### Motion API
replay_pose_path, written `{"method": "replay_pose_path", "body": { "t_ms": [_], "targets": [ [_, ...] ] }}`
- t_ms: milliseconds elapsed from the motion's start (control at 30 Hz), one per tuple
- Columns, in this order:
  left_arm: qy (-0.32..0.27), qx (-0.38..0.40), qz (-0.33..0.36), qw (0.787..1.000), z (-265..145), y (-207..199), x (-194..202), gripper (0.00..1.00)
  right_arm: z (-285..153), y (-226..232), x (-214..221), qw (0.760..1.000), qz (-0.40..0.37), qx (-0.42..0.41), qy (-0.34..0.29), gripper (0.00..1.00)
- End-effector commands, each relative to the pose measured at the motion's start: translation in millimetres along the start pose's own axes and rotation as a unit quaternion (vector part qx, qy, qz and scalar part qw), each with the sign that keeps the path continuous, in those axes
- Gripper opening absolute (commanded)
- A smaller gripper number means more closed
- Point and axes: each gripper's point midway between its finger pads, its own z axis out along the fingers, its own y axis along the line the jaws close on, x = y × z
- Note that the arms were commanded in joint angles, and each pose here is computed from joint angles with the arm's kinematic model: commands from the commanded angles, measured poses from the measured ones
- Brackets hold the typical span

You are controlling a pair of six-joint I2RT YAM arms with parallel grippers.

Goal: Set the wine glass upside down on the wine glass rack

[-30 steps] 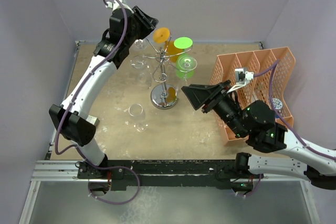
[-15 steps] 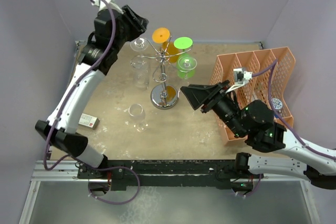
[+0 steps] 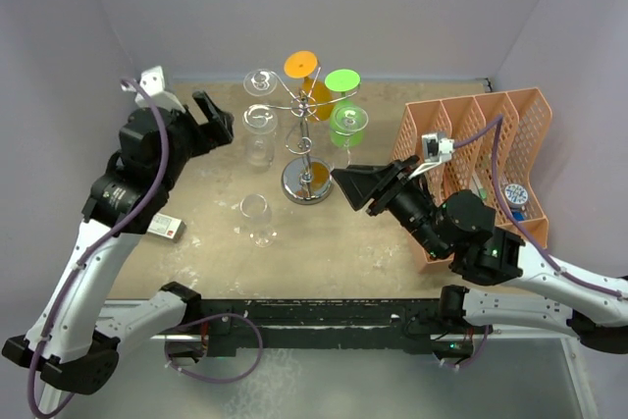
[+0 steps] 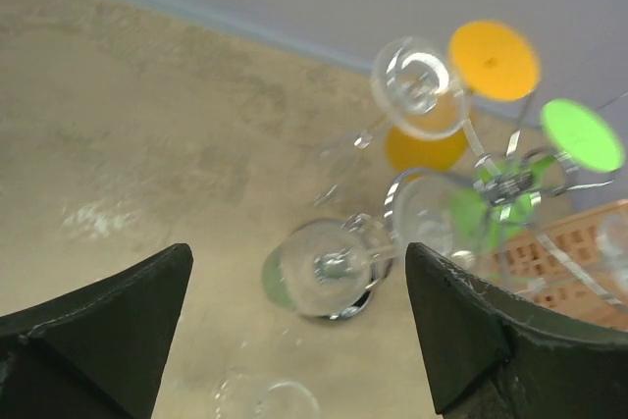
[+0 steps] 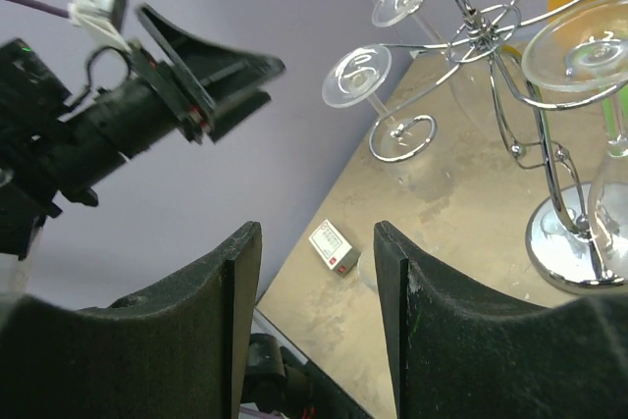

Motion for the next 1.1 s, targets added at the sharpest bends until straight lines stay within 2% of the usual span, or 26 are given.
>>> {"method": "replay_pose_path", "body": {
  "t_ms": [0, 133, 267, 333, 433, 567, 833, 900, 1067],
  "targets": [
    [0.047, -0.063, 0.028, 0.997, -6, 44, 49, 0.88, 3, -3, -5, 1.0, 0.011, 0.011, -0.02, 0.53],
    [0.09, -0.044, -0.002, 0.995, 0, 47, 94, 0.88, 6, -6, 2, 1.0, 0.003, 0.018, -0.012, 0.53],
    [0.132, -0.041, -0.032, 0.99, 9, 46, 125, 0.76, 7, -10, 8, 1.0, 0.004, 0.025, -0.006, 0.53],
    [0.143, -0.05, -0.034, 0.988, 17, 47, 131, 0.67, 7, -13, 10, 1.0, 0.008, 0.029, -0.006, 0.53],
    [0.162, -0.067, -0.029, 0.984, 27, 46, 135, 0.6, 6, -14, 11, 0.999, 0.011, 0.03, -0.008, 0.53],
    [0.227, -0.032, -0.017, 0.973, 31, 32, 159, 0.53, 7, -17, 11, 0.999, 0.01, 0.038, -0.007, 0.53],
    [0.271, -0.061, 0.045, 0.959, 7, 54, 166, 0.49, 9, -14, 12, 0.999, 0.01, 0.035, -0.007, 0.53],
    [0.285, -0.055, 0.05, 0.956, 3, 54, 171, 0.45, 10, -14, 13, 0.999, 0.009, 0.035, -0.005, 0.53],
    [0.33, -0.043, 0.051, 0.942, -9, 54, 190, 0.44, 11, -14, 15, 0.999, 0.007, 0.035, -0.002, 0.53]
  ]
}}
